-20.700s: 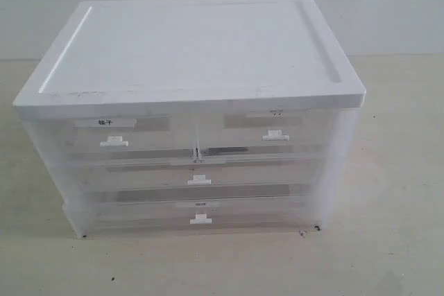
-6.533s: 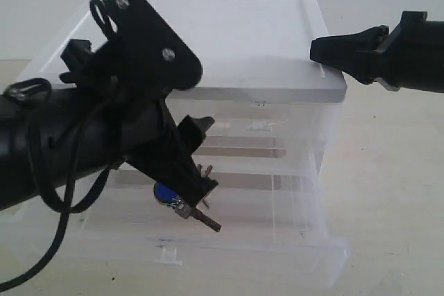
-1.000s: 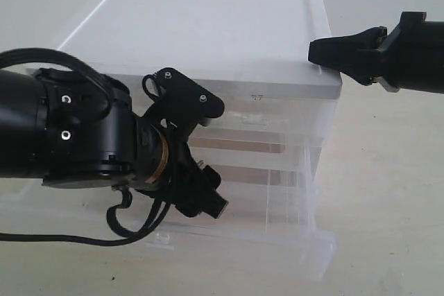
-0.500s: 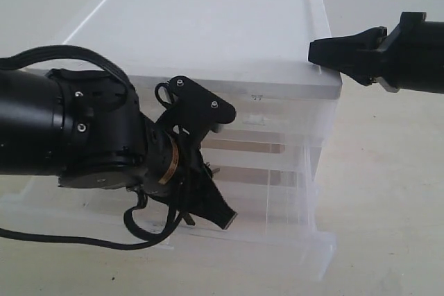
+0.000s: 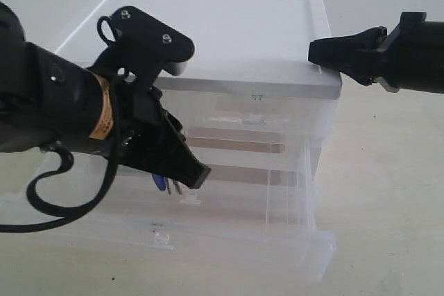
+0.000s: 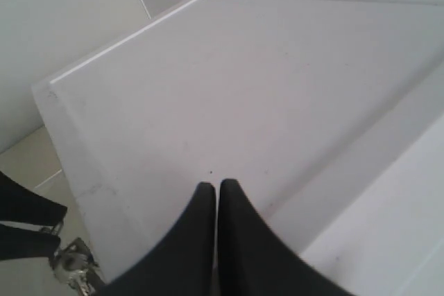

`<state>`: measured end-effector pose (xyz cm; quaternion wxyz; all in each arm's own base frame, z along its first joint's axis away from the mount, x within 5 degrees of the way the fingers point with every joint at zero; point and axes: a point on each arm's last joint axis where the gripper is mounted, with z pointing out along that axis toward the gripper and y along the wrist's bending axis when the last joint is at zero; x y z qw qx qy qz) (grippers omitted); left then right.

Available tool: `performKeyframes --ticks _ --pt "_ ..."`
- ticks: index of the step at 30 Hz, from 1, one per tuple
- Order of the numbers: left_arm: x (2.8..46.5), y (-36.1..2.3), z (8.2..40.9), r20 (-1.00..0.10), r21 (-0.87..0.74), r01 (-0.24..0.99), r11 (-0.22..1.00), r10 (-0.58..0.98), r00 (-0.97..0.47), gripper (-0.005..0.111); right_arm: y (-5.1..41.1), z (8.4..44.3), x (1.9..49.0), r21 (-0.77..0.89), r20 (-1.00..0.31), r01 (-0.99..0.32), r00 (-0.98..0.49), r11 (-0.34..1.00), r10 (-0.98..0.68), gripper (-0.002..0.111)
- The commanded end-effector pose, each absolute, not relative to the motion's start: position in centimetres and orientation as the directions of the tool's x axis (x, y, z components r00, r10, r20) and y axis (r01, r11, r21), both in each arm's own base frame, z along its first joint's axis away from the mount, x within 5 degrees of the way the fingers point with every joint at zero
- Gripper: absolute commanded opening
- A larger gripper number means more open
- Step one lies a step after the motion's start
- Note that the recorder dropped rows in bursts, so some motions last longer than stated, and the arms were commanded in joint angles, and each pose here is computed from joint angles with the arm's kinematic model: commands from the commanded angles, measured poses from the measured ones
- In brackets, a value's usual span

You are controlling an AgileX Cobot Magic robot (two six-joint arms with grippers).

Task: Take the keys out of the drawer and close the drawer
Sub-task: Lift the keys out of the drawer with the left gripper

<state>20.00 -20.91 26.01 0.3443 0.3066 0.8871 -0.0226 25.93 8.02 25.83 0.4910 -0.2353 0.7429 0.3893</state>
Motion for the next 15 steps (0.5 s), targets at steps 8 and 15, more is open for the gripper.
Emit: performKeyframes --ticks 8,15 --pt "18.3 -18.1 32.2 -0.74 0.2 0.539 0.818 0.487 -0.464 0.005 7.8 24.8 25.9 0.308 -0.905 -0.727 -0.423 0.613 -0.046 0.0" --pt "16.3 -14.2 36.2 -0.783 0.222 0.455 0.862 0.436 -0.443 0.005 7.8 24.8 25.9 0.307 -0.906 -0.727 -0.421 0.614 -0.045 0.0"
